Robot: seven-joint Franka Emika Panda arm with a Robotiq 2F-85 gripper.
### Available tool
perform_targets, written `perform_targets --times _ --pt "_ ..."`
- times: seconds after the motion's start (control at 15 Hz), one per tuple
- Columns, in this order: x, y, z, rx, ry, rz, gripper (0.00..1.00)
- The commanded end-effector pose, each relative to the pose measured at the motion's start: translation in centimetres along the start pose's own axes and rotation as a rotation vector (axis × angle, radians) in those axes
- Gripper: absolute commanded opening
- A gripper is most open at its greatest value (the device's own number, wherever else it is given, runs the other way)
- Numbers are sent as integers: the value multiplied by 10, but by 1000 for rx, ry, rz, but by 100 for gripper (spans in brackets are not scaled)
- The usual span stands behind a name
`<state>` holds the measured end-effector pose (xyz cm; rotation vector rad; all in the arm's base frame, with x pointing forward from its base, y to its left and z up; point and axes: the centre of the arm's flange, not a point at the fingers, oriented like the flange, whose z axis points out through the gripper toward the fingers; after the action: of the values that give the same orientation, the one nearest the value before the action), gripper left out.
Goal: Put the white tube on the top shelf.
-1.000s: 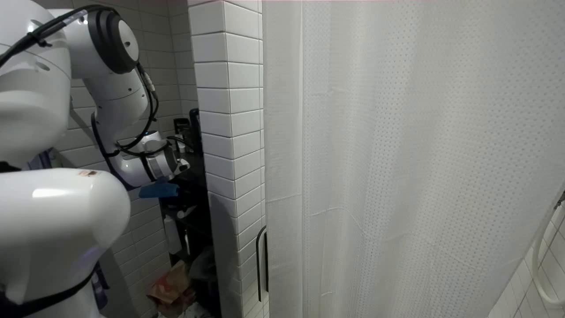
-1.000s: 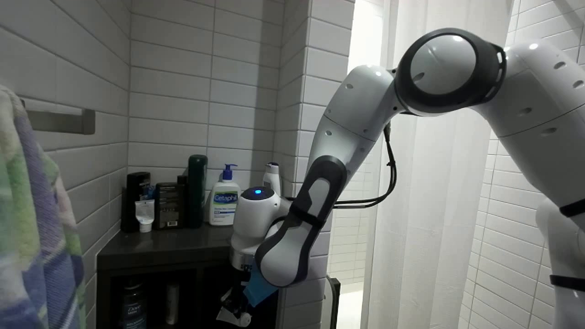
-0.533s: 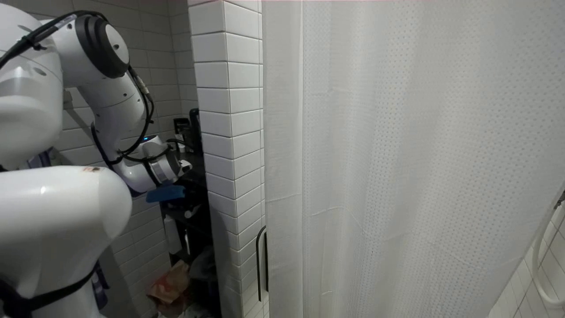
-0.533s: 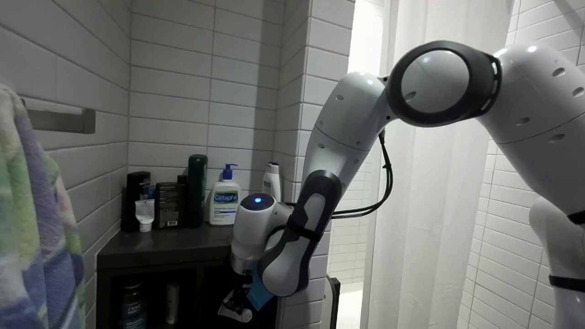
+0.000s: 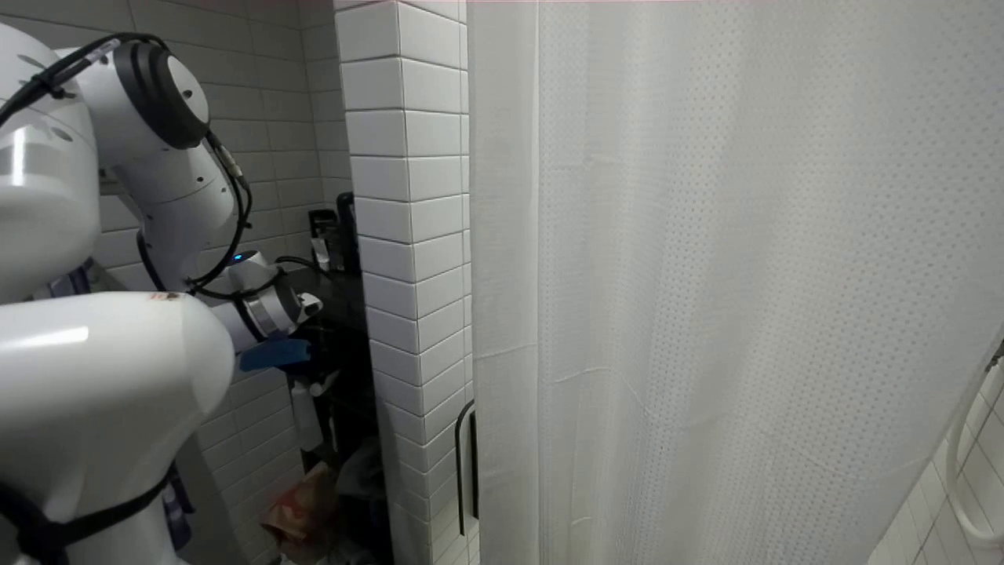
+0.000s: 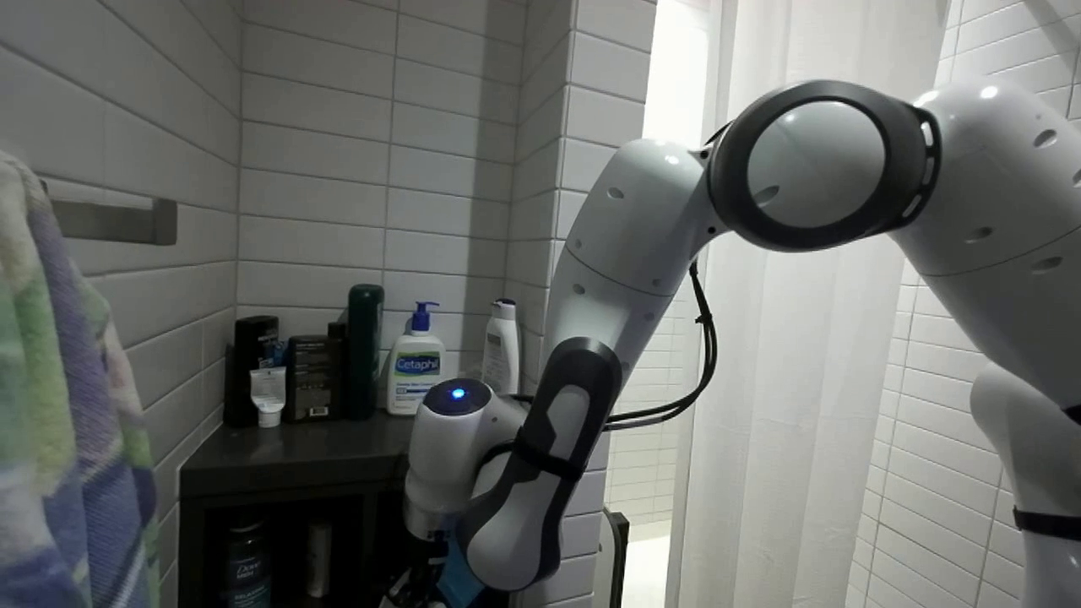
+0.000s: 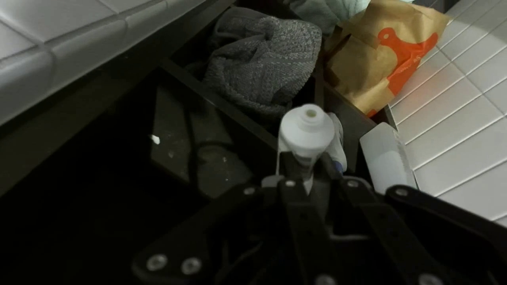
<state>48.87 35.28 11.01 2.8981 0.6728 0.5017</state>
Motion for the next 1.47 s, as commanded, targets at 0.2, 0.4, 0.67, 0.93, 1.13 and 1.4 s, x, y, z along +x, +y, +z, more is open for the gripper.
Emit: perform_targets --times 0.2,0.4,0.67,0.93,1.13,1.4 --pt "-8 4 18 -68 67 -142 4" --pt "-9 14 23 -105 97 -200 4" --pt "-3 26 31 -150 140 -252 4" --pt "6 34 40 -188 179 -271 4" --pt "12 36 45 -203 206 -276 4" --pt "10 34 55 -216 229 -299 4"
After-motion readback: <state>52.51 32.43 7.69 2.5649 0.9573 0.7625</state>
